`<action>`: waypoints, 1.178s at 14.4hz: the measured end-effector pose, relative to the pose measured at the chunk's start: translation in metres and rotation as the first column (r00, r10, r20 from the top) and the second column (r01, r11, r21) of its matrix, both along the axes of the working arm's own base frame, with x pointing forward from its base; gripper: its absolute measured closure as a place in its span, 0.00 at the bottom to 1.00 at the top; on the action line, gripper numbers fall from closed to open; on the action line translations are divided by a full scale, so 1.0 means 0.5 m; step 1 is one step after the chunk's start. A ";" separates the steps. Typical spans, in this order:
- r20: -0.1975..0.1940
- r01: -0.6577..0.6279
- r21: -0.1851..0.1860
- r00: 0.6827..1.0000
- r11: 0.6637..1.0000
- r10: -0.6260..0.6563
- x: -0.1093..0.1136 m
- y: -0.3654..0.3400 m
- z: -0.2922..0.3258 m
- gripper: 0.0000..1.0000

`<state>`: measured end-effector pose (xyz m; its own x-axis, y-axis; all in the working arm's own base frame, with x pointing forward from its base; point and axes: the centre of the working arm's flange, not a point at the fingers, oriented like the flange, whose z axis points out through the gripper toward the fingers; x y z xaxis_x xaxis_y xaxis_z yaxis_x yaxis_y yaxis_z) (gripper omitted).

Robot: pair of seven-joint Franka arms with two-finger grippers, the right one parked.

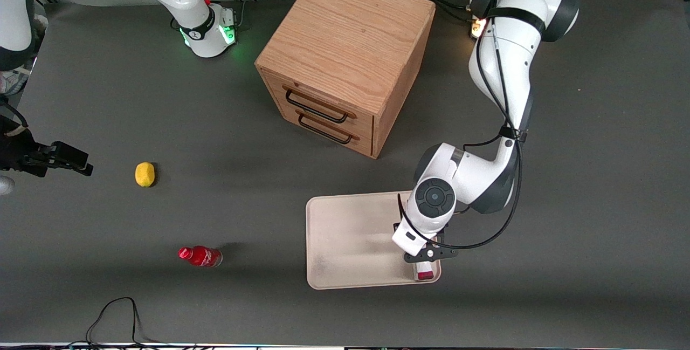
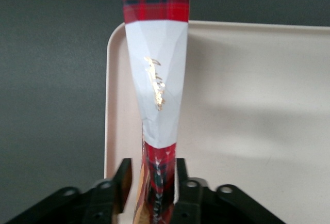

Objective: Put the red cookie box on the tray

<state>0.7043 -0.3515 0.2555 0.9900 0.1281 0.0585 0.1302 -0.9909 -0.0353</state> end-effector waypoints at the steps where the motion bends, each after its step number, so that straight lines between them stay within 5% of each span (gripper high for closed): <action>1: 0.010 -0.004 -0.001 1.000 1.000 0.004 0.005 0.006 0.009 0.42; 5: 0.061 -0.045 -0.050 0.997 0.998 0.048 0.046 0.110 0.150 0.01; 8: 0.066 -0.051 -0.064 0.996 0.997 0.055 0.044 0.275 0.307 0.00; 11: -0.018 0.026 -0.014 0.999 1.000 -0.027 -0.009 0.452 0.442 0.00; 13: -0.039 0.075 0.006 0.996 0.997 -0.074 -0.052 0.556 0.539 0.00; 17: -0.014 0.127 0.010 0.992 0.992 -0.127 -0.172 0.690 0.701 0.00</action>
